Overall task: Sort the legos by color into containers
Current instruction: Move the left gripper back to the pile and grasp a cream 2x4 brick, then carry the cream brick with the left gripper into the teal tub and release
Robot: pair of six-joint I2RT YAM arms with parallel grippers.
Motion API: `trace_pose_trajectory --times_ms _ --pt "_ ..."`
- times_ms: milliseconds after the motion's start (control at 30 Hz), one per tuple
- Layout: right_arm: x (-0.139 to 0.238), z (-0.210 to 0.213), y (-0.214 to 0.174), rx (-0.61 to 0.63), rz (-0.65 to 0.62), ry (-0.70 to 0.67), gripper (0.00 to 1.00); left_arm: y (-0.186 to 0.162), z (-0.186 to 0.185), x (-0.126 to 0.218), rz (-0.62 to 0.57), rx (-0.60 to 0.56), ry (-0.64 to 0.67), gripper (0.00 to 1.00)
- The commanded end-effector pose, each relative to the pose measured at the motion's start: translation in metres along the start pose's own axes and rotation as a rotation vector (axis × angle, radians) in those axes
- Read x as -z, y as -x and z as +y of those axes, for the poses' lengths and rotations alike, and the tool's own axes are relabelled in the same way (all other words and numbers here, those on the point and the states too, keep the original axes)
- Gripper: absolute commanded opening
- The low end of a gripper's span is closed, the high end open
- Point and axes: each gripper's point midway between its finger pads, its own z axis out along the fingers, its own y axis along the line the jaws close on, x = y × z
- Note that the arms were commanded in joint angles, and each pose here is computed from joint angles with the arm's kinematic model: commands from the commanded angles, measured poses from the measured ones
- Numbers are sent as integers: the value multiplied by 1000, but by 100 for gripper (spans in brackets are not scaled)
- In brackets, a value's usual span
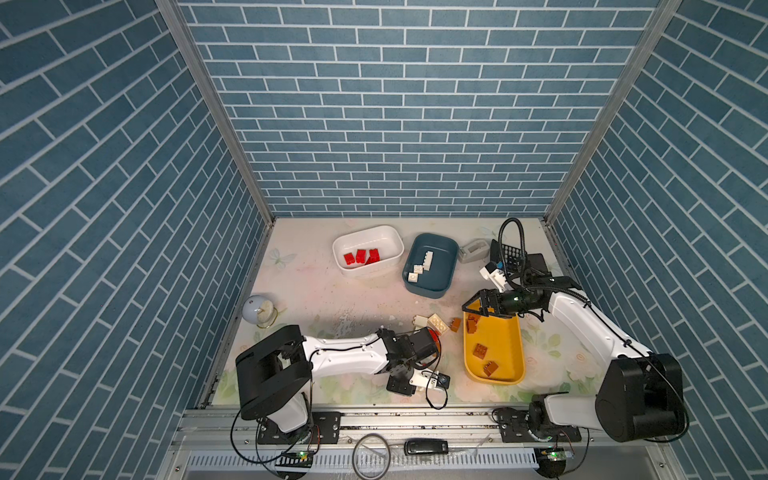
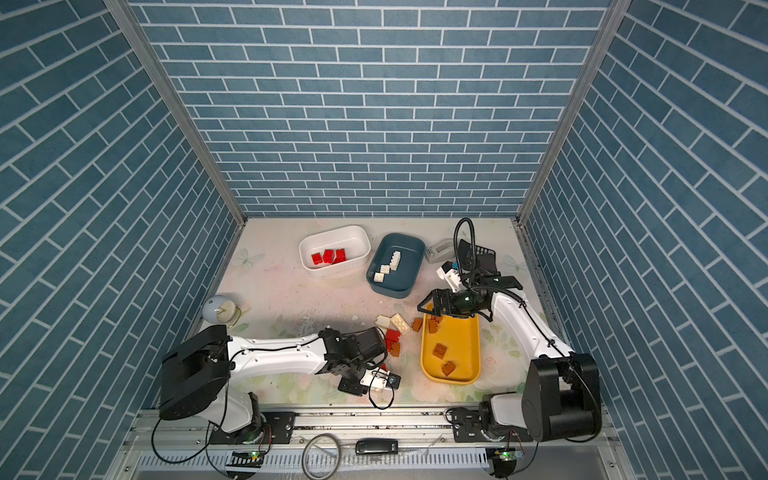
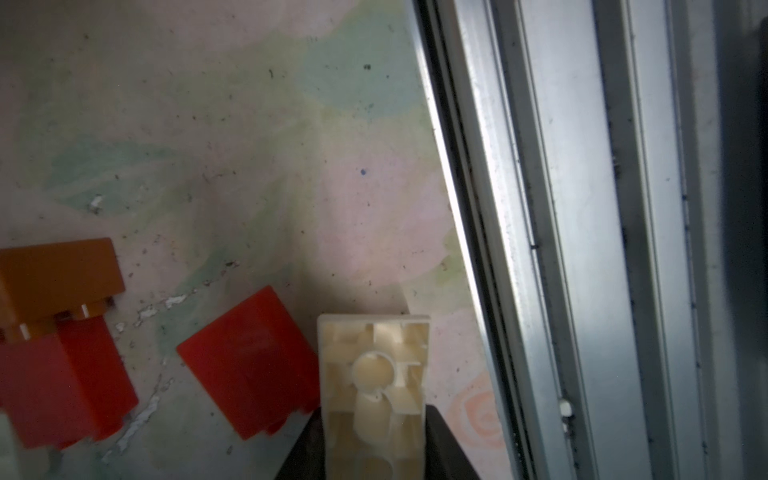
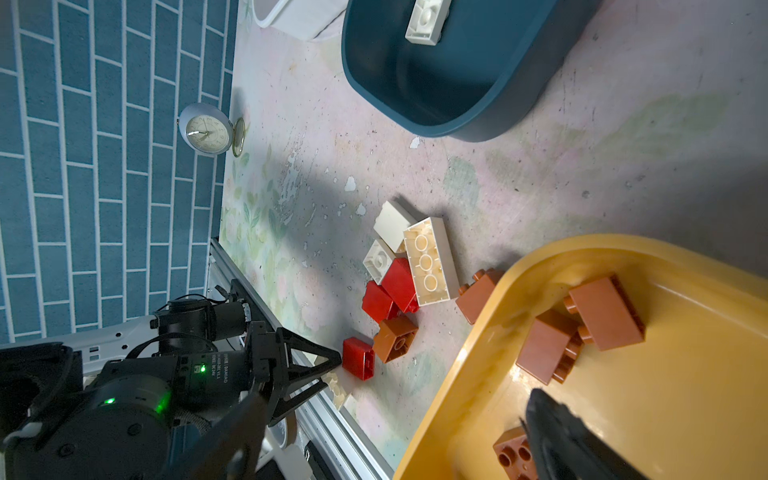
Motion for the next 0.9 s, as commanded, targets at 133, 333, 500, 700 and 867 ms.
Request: trace_pose_trajectory --times_ms 133,333,500,700,867 --pt "-2 4 2 47 13 24 98 3 -3 8 11 0 -14 25" --pt "-2 5 6 54 11 24 98 3 -4 29 19 10 -10 24" --pt "1 6 14 63 -7 17 98 4 12 63 -18 88 37 24" --pt "9 13 30 94 -48 8 98 8 71 101 -122 210 147 24" --pt "15 16 38 111 -77 -7 98 3 133 117 -164 286 250 24"
